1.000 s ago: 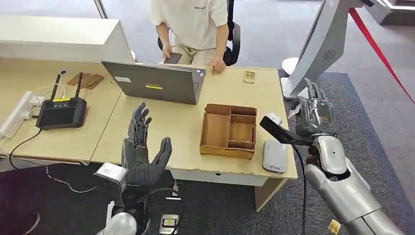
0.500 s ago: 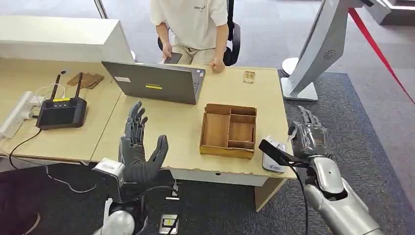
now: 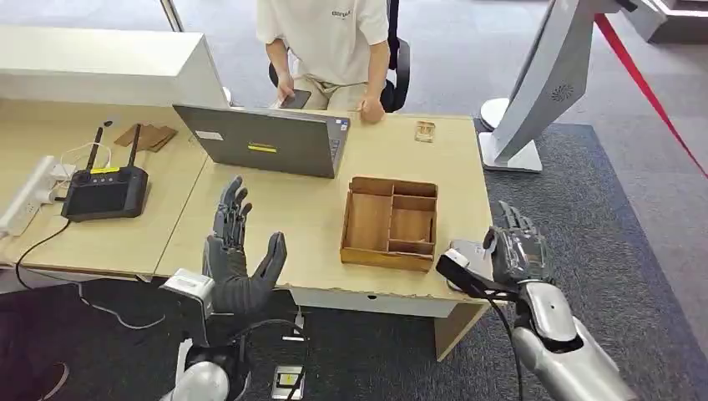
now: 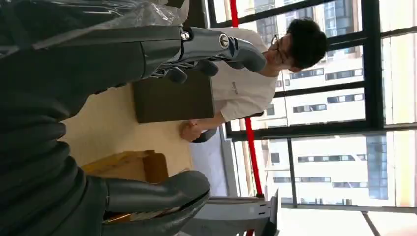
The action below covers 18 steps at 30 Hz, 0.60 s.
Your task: Pass the card to the sensor for recognition and then transmit it.
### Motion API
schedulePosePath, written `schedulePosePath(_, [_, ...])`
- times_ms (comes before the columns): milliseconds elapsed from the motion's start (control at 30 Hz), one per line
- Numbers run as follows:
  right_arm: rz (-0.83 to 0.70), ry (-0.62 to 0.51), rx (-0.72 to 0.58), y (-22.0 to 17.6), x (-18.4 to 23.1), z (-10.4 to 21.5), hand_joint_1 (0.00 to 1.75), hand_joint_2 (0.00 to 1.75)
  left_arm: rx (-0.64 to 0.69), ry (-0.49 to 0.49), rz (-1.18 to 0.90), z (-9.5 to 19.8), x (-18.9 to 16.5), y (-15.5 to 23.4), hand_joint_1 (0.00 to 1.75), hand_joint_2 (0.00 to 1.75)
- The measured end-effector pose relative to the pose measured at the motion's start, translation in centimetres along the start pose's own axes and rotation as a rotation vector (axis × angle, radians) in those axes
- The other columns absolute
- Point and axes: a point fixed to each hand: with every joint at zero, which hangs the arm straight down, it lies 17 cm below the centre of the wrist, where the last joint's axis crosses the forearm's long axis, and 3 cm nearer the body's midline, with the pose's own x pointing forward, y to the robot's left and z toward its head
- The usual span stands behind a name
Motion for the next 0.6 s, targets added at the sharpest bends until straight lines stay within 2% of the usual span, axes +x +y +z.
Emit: schedulePosePath(600, [-0.014,-0.021,0.045,2.2,2.1,0.7,1.75,1.75,-0.001,0.005,0.005,-0.1,0.0,0.0,0.0,1.75])
